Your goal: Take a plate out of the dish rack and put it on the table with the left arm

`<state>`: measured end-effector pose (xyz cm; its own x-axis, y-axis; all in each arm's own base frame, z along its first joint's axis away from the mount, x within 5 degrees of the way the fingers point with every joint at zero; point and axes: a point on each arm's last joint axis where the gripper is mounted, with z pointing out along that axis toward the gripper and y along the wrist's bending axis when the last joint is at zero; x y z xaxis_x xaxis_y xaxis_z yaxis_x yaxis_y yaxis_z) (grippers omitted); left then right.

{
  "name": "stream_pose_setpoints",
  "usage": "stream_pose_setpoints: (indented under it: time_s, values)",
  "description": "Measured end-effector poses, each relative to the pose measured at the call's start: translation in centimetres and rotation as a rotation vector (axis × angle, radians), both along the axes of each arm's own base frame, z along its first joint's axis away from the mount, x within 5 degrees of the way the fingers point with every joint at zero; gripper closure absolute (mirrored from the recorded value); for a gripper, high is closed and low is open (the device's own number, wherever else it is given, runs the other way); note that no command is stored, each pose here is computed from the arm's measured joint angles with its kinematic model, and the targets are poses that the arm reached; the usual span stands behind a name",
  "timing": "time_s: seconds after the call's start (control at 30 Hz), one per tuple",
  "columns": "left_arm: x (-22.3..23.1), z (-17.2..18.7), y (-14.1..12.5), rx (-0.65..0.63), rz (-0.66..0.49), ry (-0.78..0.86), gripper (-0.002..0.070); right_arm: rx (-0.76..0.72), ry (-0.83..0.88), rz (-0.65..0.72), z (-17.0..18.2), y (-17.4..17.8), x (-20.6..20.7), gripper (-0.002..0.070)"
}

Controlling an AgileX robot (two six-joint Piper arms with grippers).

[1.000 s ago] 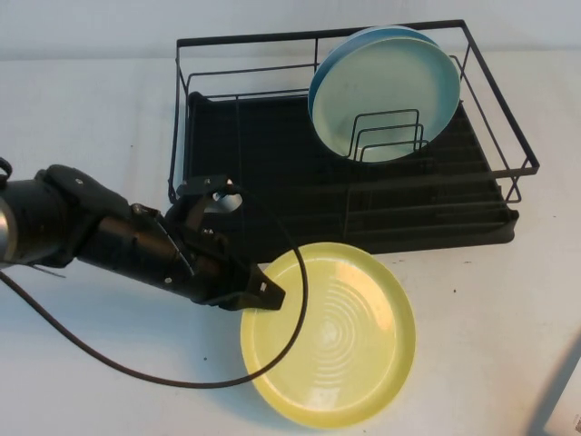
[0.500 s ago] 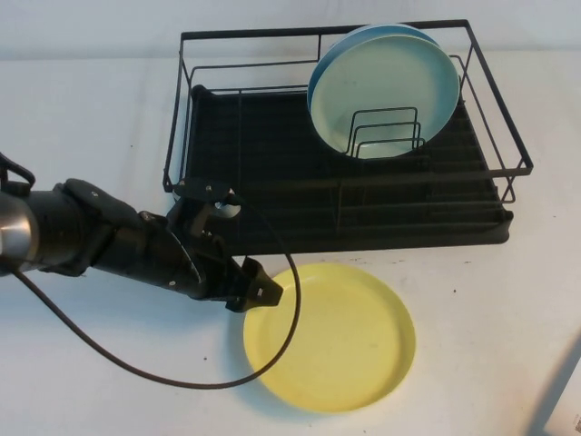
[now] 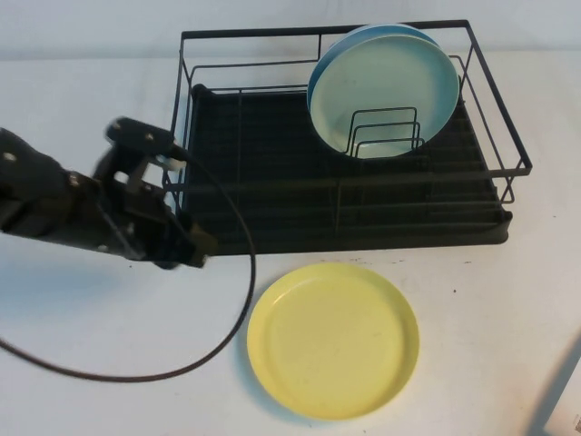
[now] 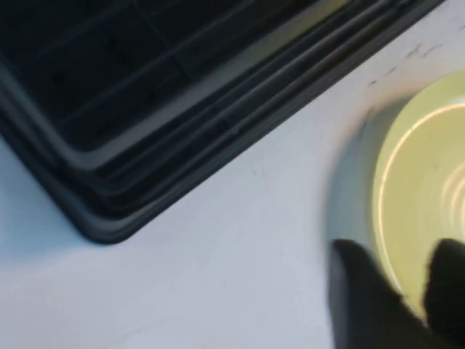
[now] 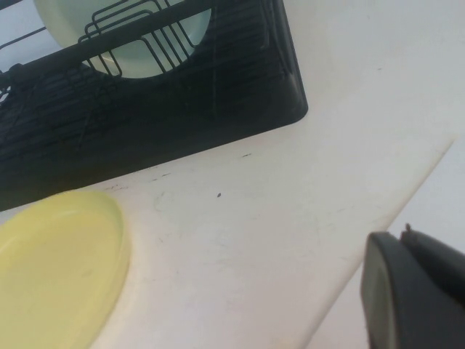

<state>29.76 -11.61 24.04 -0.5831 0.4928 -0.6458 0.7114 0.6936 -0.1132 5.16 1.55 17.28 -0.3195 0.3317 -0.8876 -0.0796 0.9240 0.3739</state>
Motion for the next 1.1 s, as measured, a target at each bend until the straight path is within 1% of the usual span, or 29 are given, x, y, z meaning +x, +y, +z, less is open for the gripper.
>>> stream_pose_setpoints:
  time_s: [0.03, 0.07, 0.13, 0.2, 0.37, 0.43, 0.5, 0.6, 0.73, 0.8, 0.97, 1.1]
  values:
    - [-0.7, 1.2, 0.3, 0.015, -0.004, -0.024, 0.0533, 0.000, 0.000, 0.000, 0.0, 0.0, 0.0, 0.0694]
    - [-1.4, 2.5, 0.6, 0.024, -0.010, -0.051, 0.0583, 0.000, 0.000, 0.000, 0.0, 0.0, 0.0, 0.0694]
    - [-3.2, 4.6, 1.3, 0.045, -0.017, -0.091, 0.0637, 0.000, 0.000, 0.000, 0.0, 0.0, 0.0, 0.0694]
    - [-4.9, 6.2, 1.9, 0.049, -0.005, -0.134, 0.0658, 0.002, 0.000, 0.000, 0.0, 0.0, 0.0, 0.0694]
    - [-10.0, 8.2, 3.5, 0.016, 0.058, -0.271, 0.0673, 0.002, 0.000, 0.000, 0.0, 0.0, 0.0, 0.0694]
    - [-12.2, 8.1, 4.1, -0.001, 0.073, -0.299, 0.0675, 0.002, 0.000, 0.000, 0.0, 0.0, 0.0, 0.0694]
    - [-14.1, 7.7, 4.5, -0.004, 0.061, -0.295, 0.0675, 0.002, 0.000, 0.000, 0.0, 0.0, 0.0, 0.0694]
    - [-16.9, 7.1, 5.0, 0.012, 0.008, -0.261, 0.0675, 0.004, 0.000, 0.000, 0.0, 0.0, 0.0, 0.0694]
    - [-19.7, 7.6, 5.8, 0.055, -0.033, -0.280, 0.0675, 0.004, 0.000, 0.000, 0.0, 0.0, 0.0, 0.0694]
    - [-20.7, 7.7, 6.2, 0.072, -0.030, -0.277, 0.0675, 0.004, 0.000, 0.000, 0.0, 0.0, 0.0, 0.0694]
    - [-23.0, 7.8, 7.2, 0.056, 0.085, -0.220, 0.0675, 0.004, 0.000, 0.000, 0.0, 0.0, 0.0, 0.0694]
    - [-24.1, 6.8, 7.7, 0.021, 0.148, -0.283, 0.0676, 0.012, 0.001, 0.001, 0.0, 0.0, 0.0, 0.0694]
